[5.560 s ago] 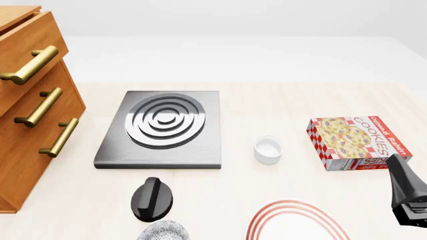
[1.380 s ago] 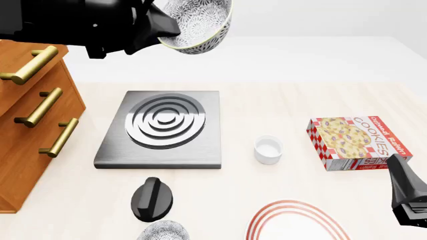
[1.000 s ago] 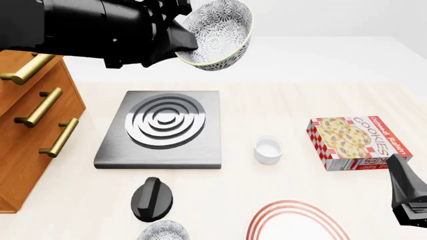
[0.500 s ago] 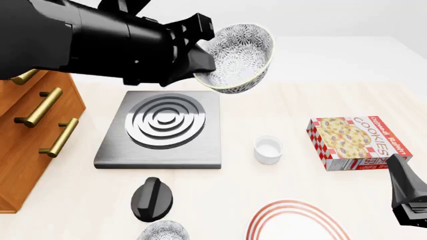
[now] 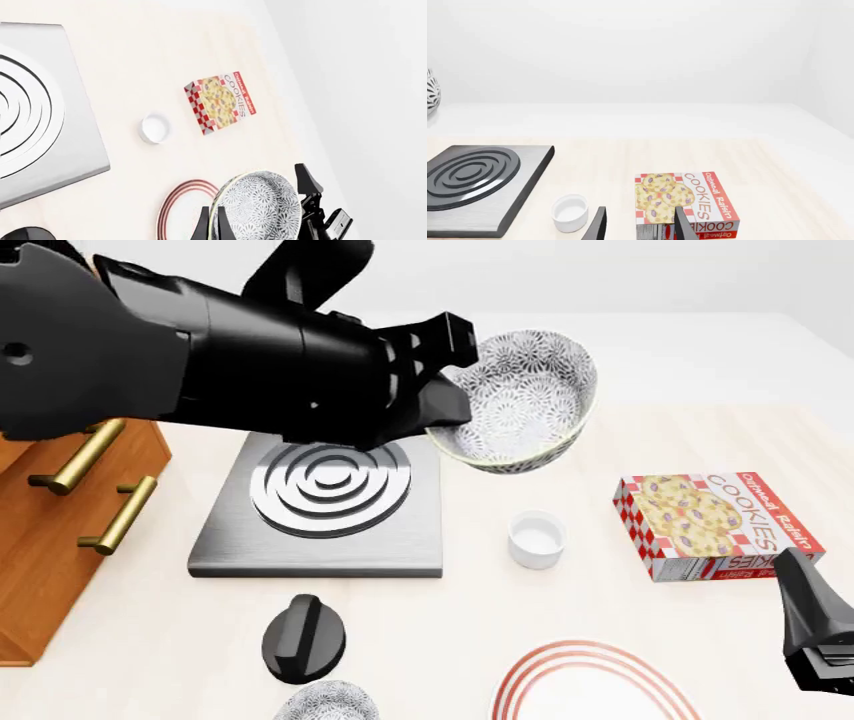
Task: Pick the akita bowl on the wooden cabinet and place it on the plate.
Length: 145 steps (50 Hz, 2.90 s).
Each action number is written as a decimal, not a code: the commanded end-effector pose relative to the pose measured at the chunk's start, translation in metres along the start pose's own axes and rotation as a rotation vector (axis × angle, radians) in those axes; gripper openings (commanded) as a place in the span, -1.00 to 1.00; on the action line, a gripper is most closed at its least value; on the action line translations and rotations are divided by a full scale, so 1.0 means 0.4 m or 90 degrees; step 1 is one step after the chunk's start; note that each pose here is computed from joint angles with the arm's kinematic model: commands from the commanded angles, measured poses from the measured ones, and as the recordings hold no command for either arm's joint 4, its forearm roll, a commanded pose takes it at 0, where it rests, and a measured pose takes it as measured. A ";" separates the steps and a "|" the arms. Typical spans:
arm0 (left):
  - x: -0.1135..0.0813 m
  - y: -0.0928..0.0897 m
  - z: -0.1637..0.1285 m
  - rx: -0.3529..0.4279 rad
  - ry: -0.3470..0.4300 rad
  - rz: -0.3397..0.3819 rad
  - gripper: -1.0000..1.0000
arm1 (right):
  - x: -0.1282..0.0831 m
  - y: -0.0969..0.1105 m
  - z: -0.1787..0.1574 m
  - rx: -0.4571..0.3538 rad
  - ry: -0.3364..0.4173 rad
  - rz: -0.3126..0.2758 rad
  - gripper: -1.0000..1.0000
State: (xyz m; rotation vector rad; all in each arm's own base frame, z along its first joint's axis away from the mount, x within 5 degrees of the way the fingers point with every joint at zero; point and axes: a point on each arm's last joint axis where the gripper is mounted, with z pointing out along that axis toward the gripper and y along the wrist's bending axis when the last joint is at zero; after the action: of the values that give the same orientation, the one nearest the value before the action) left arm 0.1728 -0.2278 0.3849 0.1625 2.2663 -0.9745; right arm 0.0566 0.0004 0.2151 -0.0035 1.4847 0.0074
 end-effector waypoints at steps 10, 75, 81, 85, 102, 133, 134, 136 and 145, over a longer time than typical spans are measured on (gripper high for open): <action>0.047 -0.019 0.028 0.011 0.040 0.009 -1.00 | 0.000 0.000 0.000 0.000 0.000 0.000 1.00; 0.200 -0.002 0.138 -0.010 0.135 -0.054 -1.00 | 0.000 0.000 0.000 0.000 0.000 0.000 1.00; 0.203 0.006 0.145 -0.016 0.135 -0.066 -1.00 | 0.000 0.000 0.000 0.000 0.000 0.000 1.00; 0.202 0.011 0.149 -0.018 0.133 -0.073 -1.00 | 0.000 0.000 0.000 0.000 0.000 0.000 1.00; 0.235 0.010 0.177 -0.023 0.152 -0.080 -1.00 | 0.000 0.000 0.000 0.000 0.000 0.000 1.00; 0.267 0.027 0.198 -0.030 0.161 -0.105 -1.00 | 0.000 0.000 0.000 0.000 0.000 0.000 1.00; 0.271 0.028 0.201 -0.031 0.163 -0.107 -1.00 | 0.000 0.000 0.000 0.000 0.000 0.000 1.00; 0.274 0.030 0.202 -0.031 0.164 -0.110 -1.00 | 0.000 0.000 0.000 0.000 0.000 0.000 1.00; 0.283 0.038 0.214 -0.035 0.164 -0.120 -1.00 | 0.000 0.000 0.000 0.000 0.000 0.000 1.00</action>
State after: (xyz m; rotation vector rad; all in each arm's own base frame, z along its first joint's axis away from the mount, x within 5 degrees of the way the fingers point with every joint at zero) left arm 0.1339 -0.2901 0.2658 0.0756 2.5812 -1.0225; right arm 0.0566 0.0004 0.2151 -0.0035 1.4847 0.0074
